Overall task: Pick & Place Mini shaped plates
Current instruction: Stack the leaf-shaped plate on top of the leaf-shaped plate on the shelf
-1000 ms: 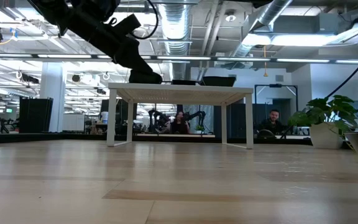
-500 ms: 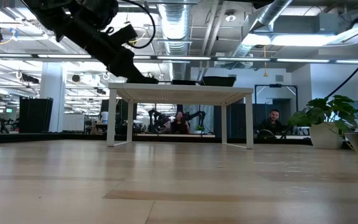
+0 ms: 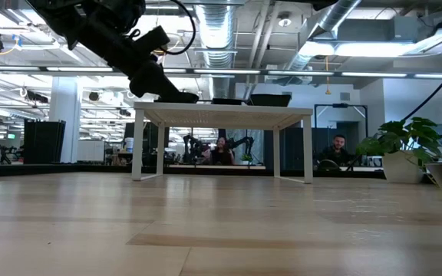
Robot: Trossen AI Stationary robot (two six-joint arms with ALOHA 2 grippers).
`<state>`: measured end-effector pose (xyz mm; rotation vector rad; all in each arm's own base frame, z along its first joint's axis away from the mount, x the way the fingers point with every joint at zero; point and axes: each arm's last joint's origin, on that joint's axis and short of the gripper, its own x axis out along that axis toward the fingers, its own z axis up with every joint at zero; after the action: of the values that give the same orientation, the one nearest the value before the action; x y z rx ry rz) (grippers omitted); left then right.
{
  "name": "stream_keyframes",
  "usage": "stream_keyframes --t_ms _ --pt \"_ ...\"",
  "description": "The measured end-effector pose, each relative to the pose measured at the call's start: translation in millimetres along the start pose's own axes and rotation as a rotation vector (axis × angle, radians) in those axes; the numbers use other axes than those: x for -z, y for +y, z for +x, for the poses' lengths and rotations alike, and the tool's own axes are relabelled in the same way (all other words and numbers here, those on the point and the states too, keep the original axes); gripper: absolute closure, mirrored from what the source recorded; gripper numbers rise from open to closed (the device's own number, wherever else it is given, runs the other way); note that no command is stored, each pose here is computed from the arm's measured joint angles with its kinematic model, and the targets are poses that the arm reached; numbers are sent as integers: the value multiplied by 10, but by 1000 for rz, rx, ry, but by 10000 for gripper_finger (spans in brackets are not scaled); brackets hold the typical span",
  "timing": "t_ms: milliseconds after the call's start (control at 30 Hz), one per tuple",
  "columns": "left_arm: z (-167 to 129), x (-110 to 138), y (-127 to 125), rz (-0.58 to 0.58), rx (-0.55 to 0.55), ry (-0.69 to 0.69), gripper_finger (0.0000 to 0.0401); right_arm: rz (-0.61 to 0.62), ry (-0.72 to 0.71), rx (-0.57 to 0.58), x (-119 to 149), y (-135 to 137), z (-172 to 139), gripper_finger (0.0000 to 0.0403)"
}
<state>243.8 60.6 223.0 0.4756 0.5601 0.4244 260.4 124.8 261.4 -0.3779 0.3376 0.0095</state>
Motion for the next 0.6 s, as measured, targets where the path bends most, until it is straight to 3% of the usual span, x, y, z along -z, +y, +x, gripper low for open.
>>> stream_keyframes --t_ms 267,467,600 --pt "-2 -3 -4 3 2 -2 380 0 0 0 0 0 0 302" --pt "-40 -29 5 0 -1 -19 332 0 0 0 0 0 0 302" --pt "-233 -167 -23 -4 14 -118 304 1 1 2 1 -7 4 302"
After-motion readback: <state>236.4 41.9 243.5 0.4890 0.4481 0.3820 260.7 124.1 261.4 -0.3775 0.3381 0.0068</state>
